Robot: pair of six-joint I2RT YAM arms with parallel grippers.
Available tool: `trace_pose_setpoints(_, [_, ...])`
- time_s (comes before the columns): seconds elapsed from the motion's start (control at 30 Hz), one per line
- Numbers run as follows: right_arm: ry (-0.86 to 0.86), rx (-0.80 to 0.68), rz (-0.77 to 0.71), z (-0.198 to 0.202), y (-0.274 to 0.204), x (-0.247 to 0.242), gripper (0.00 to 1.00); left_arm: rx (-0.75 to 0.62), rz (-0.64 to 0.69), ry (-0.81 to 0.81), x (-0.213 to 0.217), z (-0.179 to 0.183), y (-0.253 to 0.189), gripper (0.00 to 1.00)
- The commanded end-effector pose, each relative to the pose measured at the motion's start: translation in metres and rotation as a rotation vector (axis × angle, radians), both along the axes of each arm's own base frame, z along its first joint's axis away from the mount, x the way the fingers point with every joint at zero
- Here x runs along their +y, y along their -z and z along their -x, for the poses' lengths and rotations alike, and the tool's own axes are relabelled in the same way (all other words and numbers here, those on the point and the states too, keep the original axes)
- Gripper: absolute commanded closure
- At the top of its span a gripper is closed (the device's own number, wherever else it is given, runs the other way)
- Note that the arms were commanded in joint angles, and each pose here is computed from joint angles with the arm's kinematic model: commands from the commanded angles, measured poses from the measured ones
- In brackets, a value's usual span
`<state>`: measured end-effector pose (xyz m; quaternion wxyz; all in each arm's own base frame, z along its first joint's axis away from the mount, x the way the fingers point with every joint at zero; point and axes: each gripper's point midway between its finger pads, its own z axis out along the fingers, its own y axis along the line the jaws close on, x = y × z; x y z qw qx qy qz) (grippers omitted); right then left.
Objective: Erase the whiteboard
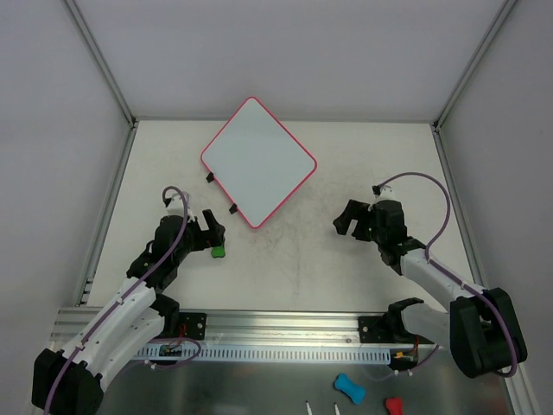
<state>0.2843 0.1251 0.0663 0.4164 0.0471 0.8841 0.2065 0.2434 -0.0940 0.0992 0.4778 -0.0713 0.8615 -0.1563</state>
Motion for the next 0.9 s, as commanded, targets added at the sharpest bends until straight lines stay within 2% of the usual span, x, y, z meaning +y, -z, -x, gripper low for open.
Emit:
trace_pose_setpoints(0.0, [0.076, -0.054, -0.035, -0.012, -0.016, -0.003, 0.01, -0.042, 0.004, 0.028, -0.004, -0.006, -0.007, 0.01])
trace_pose_setpoints(0.07, [0.059, -0.03, -0.042, -0.01, -0.015, 0.001, 0.01, -0.042, 0.007, 0.034, -0.005, -0.006, -0.007, 0.01])
trace_pose_setpoints(0.23, [0.001, -0.088, -0.074, -0.008, -0.027, 0.009, 0.01, -0.048, 0.014, 0.047, -0.008, -0.005, -0.006, 0.01])
trace_pose_setpoints(0.43, [0.068, -0.081, -0.075, -0.01, -0.027, 0.001, 0.01, -0.057, 0.019, 0.055, -0.008, -0.004, -0.008, 0.01])
trace_pose_setpoints(0.6, [0.232, -0.075, -0.075, -0.016, -0.02, -0.019, 0.03, -0.066, 0.027, 0.066, -0.01, -0.003, -0.009, 0.01])
trace_pose_setpoints(0.73, [0.121, -0.116, -0.058, -0.018, -0.026, -0.007, 0.01, -0.054, 0.023, 0.072, -0.011, -0.004, -0.007, 0.01])
trace_pose_setpoints(0.87, [0.111, -0.11, -0.052, -0.017, -0.024, -0.006, 0.01, -0.067, 0.031, 0.094, -0.015, -0.005, -0.012, 0.01])
